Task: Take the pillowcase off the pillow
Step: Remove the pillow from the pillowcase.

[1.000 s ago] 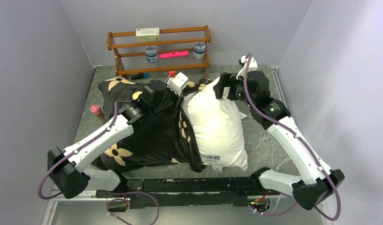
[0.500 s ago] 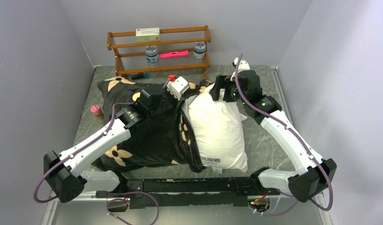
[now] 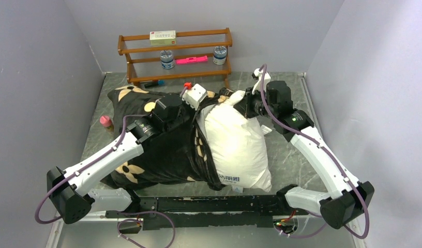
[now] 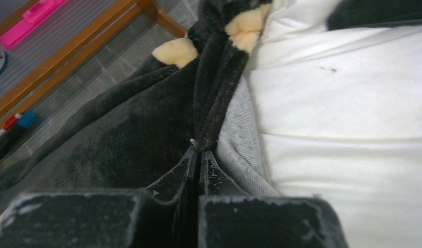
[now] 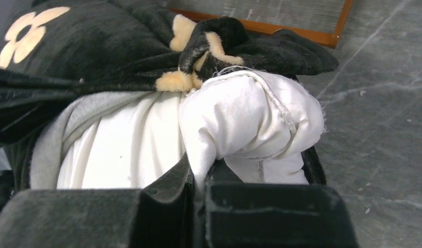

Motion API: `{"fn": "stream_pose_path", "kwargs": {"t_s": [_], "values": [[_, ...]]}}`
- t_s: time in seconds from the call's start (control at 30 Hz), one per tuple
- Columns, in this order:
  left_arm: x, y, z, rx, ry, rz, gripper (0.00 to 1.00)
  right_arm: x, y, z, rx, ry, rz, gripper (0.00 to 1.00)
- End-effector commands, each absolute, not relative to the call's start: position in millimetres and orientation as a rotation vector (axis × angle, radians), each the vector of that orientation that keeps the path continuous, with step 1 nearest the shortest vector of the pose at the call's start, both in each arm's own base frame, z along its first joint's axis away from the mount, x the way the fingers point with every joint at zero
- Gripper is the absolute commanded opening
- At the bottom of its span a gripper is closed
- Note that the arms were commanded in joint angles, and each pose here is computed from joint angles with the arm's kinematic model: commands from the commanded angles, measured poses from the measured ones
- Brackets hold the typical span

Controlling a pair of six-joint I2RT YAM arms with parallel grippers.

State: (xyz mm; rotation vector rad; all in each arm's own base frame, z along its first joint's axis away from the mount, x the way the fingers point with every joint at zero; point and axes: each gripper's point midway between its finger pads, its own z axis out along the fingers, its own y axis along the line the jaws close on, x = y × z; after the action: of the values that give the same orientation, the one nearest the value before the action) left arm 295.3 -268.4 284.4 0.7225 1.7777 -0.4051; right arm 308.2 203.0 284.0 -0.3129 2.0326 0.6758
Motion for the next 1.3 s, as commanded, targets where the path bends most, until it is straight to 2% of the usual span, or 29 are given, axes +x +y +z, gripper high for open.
{"fn": "stream_pose_path", "kwargs": {"t_s": [0.0,0.07,0.1,0.33,0.4,0.63,1.07,1.17,1.27], "values": [[301,-238,302,0.596,1.808,-0.276,0.05,268,214,308,-0.480,1.934,0.806,0.00],[296,-251,314,0.598,1.783,-0.375,0.06,262,213,311,-0.512,1.888,0.802,0.00],[291,-261,320,0.631,1.762,-0.436,0.10,259,212,314,-0.530,1.861,0.807,0.00],[280,-303,363,0.734,1.653,-0.661,0.61,246,217,326,-0.634,1.761,0.833,0.00],[280,-314,374,0.758,1.632,-0.705,0.67,245,217,329,-0.652,1.741,0.831,0.00],[296,-352,372,0.826,1.676,-0.774,0.71,242,217,329,-0.678,1.731,0.835,0.00],[338,-403,320,0.819,1.847,-0.814,0.71,232,212,334,-0.711,1.690,0.815,0.00],[348,-407,294,0.828,1.919,-0.774,0.66,228,211,338,-0.725,1.674,0.808,0.00],[359,-403,270,0.833,1.983,-0.686,0.52,228,204,342,-0.715,1.661,0.769,0.00]]}}
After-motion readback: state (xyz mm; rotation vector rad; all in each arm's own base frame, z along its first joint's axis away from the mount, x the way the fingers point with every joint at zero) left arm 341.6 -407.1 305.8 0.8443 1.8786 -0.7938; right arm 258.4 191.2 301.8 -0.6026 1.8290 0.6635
